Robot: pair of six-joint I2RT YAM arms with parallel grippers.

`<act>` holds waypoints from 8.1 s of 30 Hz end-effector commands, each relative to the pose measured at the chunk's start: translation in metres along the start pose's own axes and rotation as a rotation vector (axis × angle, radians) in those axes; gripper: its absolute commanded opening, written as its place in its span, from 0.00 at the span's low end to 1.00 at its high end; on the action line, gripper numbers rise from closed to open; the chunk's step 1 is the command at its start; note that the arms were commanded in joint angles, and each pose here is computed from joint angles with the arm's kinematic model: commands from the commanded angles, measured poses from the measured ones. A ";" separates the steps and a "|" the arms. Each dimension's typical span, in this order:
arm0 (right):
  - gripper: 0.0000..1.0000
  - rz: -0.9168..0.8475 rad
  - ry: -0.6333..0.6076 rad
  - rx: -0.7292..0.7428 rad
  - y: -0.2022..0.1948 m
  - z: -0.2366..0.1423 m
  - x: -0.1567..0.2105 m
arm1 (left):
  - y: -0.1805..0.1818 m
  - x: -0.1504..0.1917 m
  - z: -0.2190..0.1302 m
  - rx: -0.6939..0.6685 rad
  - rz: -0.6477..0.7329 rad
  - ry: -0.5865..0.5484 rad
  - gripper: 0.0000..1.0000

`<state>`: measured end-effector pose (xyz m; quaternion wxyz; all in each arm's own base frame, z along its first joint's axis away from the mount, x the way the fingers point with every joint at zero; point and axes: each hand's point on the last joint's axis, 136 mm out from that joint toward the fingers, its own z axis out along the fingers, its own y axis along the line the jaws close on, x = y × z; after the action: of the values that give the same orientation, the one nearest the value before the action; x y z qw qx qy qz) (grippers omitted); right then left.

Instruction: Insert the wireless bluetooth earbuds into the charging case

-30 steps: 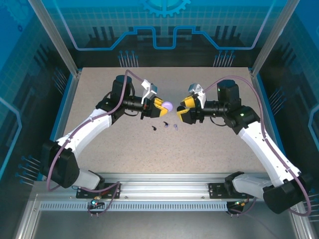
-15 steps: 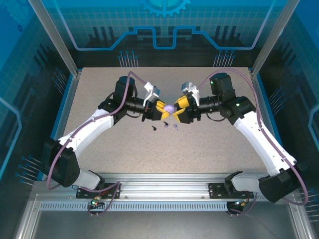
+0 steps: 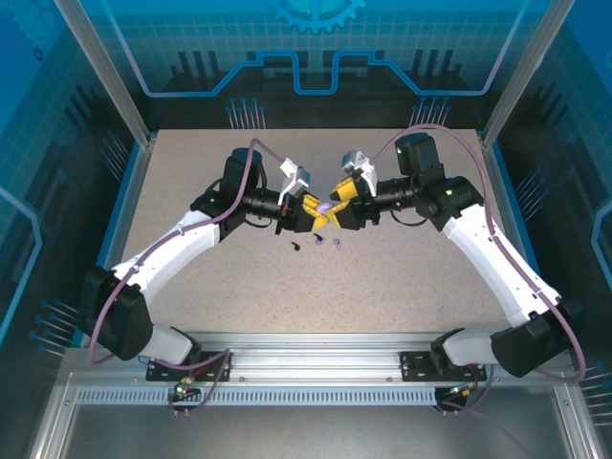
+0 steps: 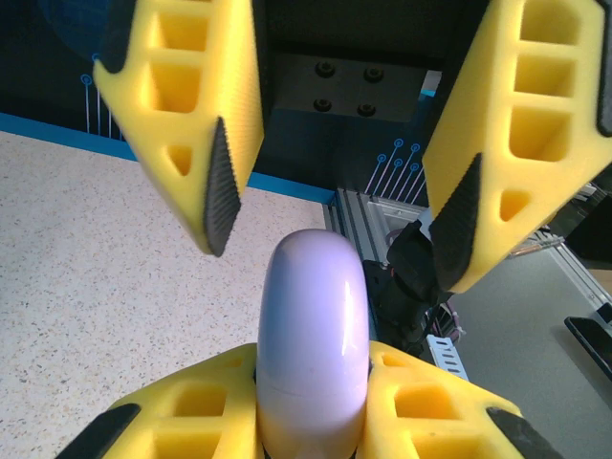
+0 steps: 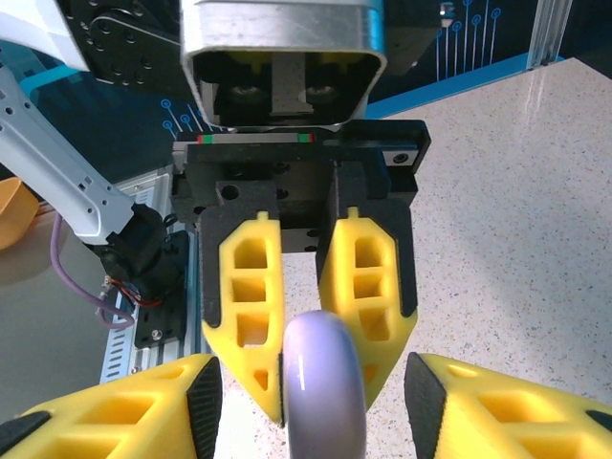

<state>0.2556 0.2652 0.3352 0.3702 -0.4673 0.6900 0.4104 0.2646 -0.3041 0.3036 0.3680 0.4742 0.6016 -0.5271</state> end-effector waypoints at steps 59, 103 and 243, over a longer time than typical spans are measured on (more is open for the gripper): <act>0.62 0.599 0.253 0.573 -0.122 -0.012 0.138 | 0.016 0.031 -0.038 -0.253 -0.125 -0.151 0.03; 0.42 0.766 0.628 0.725 -0.167 0.102 0.257 | 0.002 0.079 -0.047 -0.293 -0.152 -0.164 0.03; 0.21 0.440 -0.127 0.451 -0.047 0.047 0.019 | 0.051 0.056 -0.002 -0.312 -0.118 -0.237 0.04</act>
<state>0.3087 0.2874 0.2771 0.3869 -0.1650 0.8421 0.3377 0.3045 -0.2864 0.2023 0.4417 0.2725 0.6959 -0.4964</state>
